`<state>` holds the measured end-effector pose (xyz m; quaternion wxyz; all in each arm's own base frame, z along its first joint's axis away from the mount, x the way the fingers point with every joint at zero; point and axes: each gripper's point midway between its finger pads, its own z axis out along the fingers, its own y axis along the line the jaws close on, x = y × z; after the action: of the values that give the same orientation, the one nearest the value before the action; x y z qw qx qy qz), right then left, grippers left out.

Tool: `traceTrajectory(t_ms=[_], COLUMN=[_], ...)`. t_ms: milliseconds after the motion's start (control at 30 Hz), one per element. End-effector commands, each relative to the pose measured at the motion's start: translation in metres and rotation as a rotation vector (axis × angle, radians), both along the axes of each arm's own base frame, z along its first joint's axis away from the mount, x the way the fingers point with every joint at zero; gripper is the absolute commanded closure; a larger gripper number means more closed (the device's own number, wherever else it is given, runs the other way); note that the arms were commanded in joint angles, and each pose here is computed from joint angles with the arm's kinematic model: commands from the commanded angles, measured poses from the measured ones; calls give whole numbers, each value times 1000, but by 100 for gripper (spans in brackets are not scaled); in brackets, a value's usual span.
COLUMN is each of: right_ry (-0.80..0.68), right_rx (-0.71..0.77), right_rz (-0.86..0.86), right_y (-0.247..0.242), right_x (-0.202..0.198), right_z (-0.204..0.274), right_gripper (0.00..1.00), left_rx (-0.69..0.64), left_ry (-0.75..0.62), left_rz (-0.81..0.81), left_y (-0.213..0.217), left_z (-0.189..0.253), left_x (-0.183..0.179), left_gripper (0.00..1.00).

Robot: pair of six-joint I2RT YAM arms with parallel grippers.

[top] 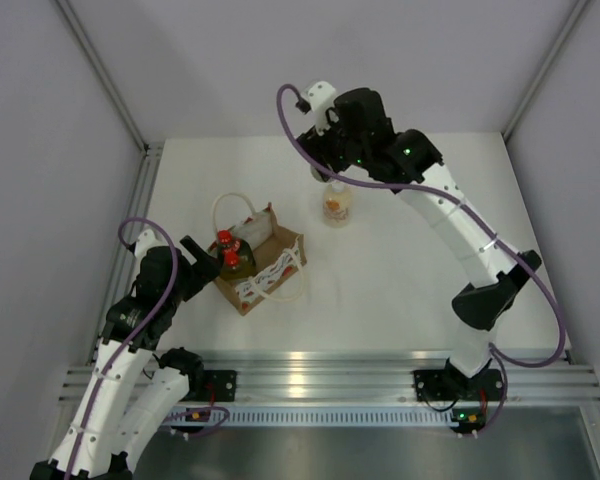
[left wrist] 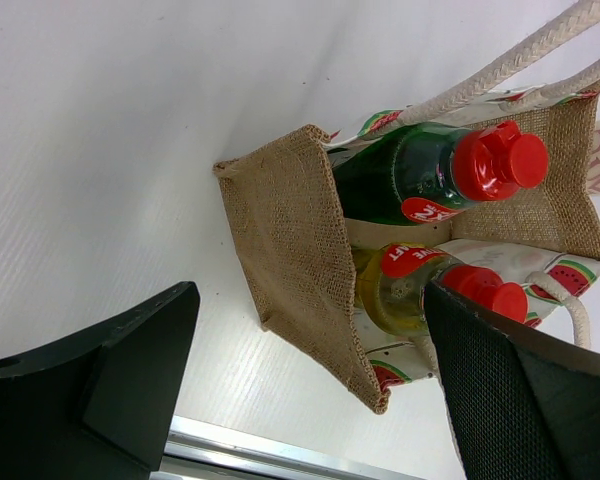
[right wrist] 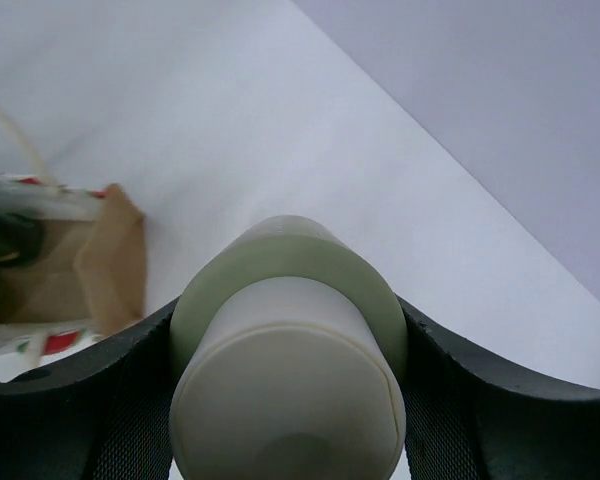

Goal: Take the personal care products out of the canvas bag

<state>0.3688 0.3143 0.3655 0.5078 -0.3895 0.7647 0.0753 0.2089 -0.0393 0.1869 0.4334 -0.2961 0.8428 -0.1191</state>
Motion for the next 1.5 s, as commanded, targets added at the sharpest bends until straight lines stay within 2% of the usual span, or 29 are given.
traceTrajectory(t_ms=[0, 233, 467, 933, 1167, 1333, 1467], right_ry=[-159, -97, 18, 94, 143, 156, 174], right_rx=[122, 174, 227, 241, 282, 266, 260], right_rz=[-272, -477, -551, -568, -562, -579, -571], right_y=[-76, -158, -195, -196, -187, -188, -188], right_x=[31, 82, 115, 150, 158, 162, 160], right_z=[66, 31, -37, -134, -161, -174, -187], right_gripper=[100, 100, 100, 100, 100, 92, 80], left_rx=[-5, -3, -5, -7, -6, -8, -11], left_ry=[-31, -28, -34, -35, -33, -35, -41], left_rz=[2, 1, 0, -4, -3, -13, -12], left_y=[0, 0, 0, -1, 0, -2, -2], left_z=[6, 5, 6, 6, 5, 5, 7], left_x=[3, 3, 2, 1, 1, 0, 0], left_gripper=[2, 2, 2, 2, 2, 2, 2])
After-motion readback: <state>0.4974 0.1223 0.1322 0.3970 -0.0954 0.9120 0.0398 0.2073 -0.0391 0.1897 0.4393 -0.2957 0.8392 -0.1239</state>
